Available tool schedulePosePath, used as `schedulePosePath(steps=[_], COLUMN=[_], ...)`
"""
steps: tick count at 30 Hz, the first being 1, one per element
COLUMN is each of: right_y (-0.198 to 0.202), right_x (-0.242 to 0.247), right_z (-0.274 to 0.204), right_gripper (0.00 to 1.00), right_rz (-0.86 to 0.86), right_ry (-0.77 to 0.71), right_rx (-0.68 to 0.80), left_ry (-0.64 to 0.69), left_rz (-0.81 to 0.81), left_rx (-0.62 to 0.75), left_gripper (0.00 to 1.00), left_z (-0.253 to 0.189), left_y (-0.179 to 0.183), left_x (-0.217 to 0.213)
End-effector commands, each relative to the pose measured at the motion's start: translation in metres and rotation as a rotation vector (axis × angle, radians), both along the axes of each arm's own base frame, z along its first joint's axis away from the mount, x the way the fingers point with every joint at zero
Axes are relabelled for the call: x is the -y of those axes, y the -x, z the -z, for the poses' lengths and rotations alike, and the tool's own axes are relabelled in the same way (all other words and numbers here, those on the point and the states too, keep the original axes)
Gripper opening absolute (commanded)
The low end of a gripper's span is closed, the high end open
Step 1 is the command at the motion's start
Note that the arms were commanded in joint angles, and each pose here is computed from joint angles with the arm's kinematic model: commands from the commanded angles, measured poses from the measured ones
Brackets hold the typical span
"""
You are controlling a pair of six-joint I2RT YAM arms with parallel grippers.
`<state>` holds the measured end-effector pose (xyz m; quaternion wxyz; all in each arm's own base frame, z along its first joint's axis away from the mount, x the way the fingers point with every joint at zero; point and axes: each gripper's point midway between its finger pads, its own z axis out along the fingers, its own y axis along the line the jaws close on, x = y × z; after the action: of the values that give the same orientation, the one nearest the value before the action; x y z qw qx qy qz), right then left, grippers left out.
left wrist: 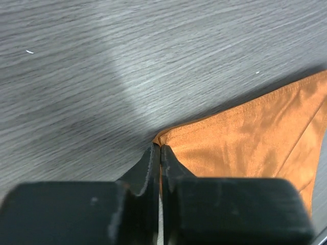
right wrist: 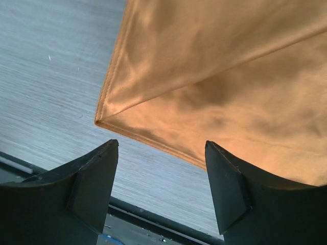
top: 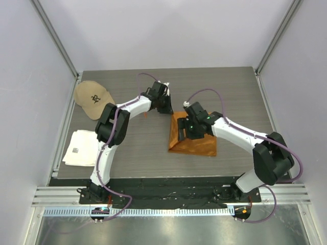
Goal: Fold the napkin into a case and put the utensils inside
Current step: Pick up the upper triangle-folded napkin from the center of the board.
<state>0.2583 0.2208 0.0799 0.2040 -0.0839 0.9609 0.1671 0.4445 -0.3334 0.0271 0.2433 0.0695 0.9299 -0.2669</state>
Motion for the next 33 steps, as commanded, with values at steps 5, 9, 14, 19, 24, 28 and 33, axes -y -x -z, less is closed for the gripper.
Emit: schedulePosePath(steps=[5, 9, 14, 19, 24, 28, 33], right_y=[0.009, 0.03, 0.046, 0.058, 0.065, 0.067, 0.065], right_x=[-0.043, -0.062, -0.069, -0.078, -0.075, -0.075, -0.075], right_z=[-0.011, -0.008, 0.01, 0.025, 0.048, 0.054, 0.051], right_gripper=[0.75, 0.76, 0.62, 0.45, 0.41, 0.4, 0.39], right_rz=[-0.04, -0.096, -0.135, -0.176, -0.188, -0.192, -0.206], right_ry=[0.256, 0.359, 0.379, 0.336, 0.365, 0.35, 0.345], right_rx=[0.184, 0.241, 0.261, 0.283, 0.241, 0.237, 0.258], left_ry=[-0.08, -0.074, -0.071, -0.08, -0.082, -0.074, -0.078], left_rz=[-0.263, -0.35, -0.395, -0.387, -0.373, -0.363, -0.357], left_rx=[-0.085, -0.115, -0.137, -0.139, -0.136, -0.134, -0.128], left_gripper=[0.0, 0.0, 0.0, 0.0, 0.0, 0.0, 0.0], left_z=[0.017, 0.014, 0.021, 0.026, 0.023, 0.02, 0.019], left_y=[0.024, 0.042, 0.05, 0.05, 0.05, 0.049, 0.05], left_x=[-0.045, -0.051, -0.056, -0.056, -0.055, -0.053, -0.054])
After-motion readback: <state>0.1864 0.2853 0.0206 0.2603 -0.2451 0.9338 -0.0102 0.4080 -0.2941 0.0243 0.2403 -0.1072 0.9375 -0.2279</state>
